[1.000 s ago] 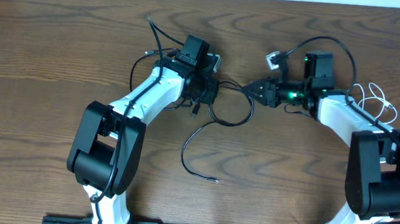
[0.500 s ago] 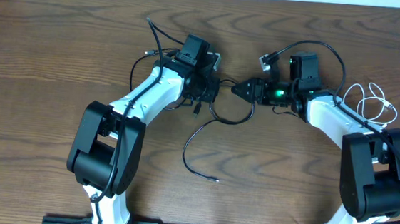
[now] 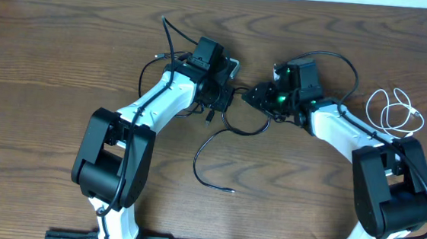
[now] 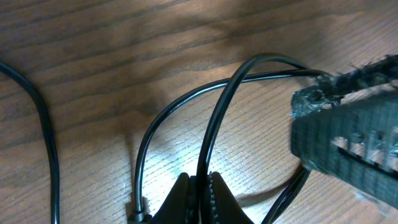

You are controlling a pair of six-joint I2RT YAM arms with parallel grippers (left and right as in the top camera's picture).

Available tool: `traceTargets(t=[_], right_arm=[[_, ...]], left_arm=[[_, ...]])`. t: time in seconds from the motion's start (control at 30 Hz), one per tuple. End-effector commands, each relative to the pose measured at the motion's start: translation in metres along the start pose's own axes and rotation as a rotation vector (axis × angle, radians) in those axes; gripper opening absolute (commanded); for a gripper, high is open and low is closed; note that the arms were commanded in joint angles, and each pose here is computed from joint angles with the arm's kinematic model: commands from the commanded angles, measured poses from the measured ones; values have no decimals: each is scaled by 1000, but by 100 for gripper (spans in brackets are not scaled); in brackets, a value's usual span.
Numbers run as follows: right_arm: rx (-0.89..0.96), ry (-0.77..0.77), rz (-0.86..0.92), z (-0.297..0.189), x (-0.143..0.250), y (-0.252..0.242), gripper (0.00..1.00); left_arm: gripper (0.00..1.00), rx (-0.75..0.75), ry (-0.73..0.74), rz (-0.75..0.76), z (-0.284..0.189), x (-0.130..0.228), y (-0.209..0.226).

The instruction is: Untangle cables

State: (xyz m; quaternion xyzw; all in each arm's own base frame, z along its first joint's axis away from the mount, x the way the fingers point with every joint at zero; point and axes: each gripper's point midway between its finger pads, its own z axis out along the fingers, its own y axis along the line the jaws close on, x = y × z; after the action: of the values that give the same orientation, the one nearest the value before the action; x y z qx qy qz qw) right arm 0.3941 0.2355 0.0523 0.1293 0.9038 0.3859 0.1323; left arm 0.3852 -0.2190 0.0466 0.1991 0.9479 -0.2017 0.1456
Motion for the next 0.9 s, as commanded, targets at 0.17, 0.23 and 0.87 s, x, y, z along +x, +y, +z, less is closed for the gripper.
traceTargets(t=[0.17,0.23,0.87], right_arm=[[141,-204,316,4,-12,-10,43],[159,-240,362,6,-11,-10,43],[250,-572,512,7,-30,-28,40]], left_arm=[[7,137,-44,56,-15,-14,-26],[7,147,-44,57,-15,-14,-28],[7,174,-41,55,-16,-13,-34]])
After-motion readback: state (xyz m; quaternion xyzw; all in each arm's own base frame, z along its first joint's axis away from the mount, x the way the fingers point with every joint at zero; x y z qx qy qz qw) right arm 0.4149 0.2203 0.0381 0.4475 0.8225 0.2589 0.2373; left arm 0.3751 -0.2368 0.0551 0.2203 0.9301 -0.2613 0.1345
